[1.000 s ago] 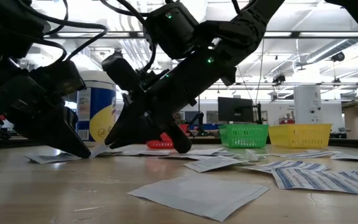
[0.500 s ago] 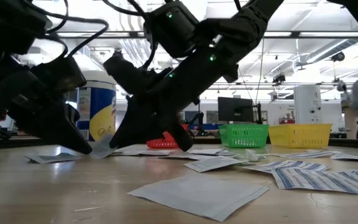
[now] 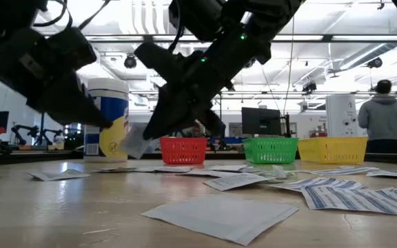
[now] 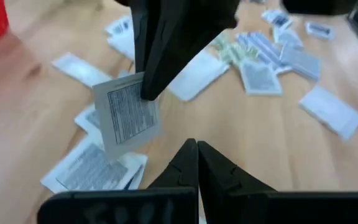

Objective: Pick & Place First Aid Supplies
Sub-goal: Put the alcohol pad in the green bin

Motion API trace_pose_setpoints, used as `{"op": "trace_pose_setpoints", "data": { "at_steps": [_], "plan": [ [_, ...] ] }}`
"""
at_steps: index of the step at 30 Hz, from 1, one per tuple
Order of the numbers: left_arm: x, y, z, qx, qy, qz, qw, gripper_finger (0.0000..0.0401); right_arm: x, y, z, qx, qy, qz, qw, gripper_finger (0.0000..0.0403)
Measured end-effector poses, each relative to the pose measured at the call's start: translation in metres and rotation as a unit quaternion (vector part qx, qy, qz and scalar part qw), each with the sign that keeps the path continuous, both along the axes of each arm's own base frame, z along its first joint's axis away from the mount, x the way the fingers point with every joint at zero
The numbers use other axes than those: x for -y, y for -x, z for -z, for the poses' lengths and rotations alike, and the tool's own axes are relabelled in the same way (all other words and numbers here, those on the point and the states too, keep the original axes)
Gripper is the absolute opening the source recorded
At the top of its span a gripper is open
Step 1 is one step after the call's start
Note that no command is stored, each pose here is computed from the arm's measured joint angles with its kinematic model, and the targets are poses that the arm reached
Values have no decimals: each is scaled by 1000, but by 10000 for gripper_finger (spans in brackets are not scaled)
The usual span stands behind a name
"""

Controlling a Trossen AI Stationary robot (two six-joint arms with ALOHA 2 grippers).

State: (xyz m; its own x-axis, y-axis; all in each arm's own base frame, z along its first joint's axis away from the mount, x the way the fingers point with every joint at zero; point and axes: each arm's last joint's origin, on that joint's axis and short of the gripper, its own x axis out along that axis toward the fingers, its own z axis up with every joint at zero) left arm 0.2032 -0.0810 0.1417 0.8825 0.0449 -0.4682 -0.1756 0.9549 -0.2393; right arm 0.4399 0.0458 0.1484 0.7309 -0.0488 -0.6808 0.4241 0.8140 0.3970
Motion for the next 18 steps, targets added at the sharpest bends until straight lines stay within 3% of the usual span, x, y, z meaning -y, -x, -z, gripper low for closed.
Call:
{"op": "trace_pose_setpoints", "data": {
  "at_steps": [9,18],
  "plan": [
    [-21,6,-19,12,-10,-44,999,0,15,30,-16,-2,33,-8,999,8],
    [-55,5,-28,15,-13,-79,997,0,44,92,-33,6,61,71,996,8]
  ]
}}
